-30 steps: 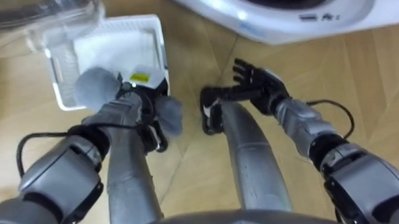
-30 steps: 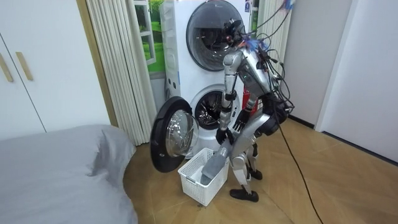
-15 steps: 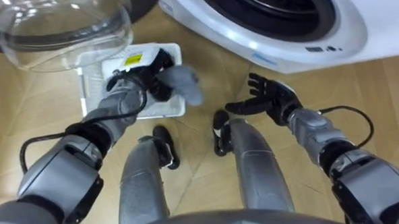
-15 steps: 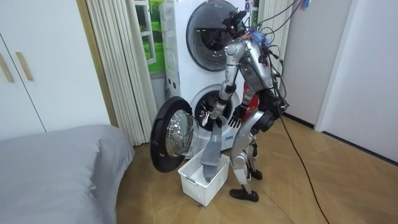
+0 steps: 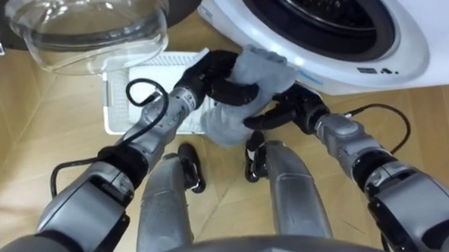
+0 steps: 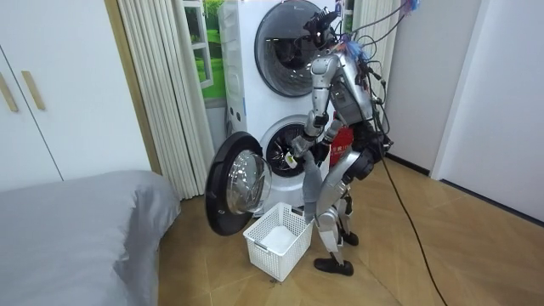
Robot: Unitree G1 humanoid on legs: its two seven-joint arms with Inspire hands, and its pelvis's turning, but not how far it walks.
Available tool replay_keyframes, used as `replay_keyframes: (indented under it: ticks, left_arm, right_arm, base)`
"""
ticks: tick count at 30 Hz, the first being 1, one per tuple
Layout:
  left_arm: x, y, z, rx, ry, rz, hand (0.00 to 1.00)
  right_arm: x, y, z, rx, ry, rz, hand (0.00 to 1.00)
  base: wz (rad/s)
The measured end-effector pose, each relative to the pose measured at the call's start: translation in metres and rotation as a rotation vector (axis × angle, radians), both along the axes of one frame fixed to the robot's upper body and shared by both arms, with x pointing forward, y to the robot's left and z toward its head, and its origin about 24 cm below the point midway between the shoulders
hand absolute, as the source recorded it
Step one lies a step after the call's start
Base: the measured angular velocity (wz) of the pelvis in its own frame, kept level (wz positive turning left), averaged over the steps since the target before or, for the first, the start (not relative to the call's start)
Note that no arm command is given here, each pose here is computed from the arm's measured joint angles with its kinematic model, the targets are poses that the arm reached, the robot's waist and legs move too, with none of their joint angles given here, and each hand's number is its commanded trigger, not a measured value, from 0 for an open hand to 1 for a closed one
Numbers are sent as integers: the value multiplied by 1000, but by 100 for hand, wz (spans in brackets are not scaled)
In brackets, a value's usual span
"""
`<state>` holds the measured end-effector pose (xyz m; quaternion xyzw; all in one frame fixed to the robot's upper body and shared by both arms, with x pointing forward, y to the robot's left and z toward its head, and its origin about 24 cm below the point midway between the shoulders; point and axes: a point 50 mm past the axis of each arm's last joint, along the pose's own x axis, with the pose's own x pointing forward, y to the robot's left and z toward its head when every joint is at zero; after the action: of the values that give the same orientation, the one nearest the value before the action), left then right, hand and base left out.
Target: Put towel into washing machine
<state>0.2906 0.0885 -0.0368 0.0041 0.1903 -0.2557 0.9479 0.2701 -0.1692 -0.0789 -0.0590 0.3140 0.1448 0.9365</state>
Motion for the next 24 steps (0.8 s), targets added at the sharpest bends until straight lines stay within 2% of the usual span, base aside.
replay_keyframes:
  ticks: [6, 14, 17, 21, 23, 24]
  left_arm:
    - [-11, 2, -12, -125, 131, 25, 100]
    - [-11, -1, -10, -220, 164, 9, 100]
    - [-9, -8, -3, -266, 159, -8, 100]
    - [-7, -21, 9, -433, 172, 4, 100]
    - [-7, -23, 9, -470, 193, 20, 100]
    - [-7, -23, 8, -484, 205, 27, 100]
  right_arm:
    - [-9, 3, -7, 24, 36, 29, 0]
    - [-11, 2, -9, 28, 40, 15, 0]
    - [-12, 2, -10, 33, 45, 8, 0]
    - [-14, 3, -12, 46, 59, -16, 0]
    - [-14, 3, -12, 41, 59, -26, 0]
    - [-15, 3, -13, 39, 63, -29, 51]
  base:
    - [4]
    - [3]
    - [0]
    - [0]
    - [0]
    - [0]
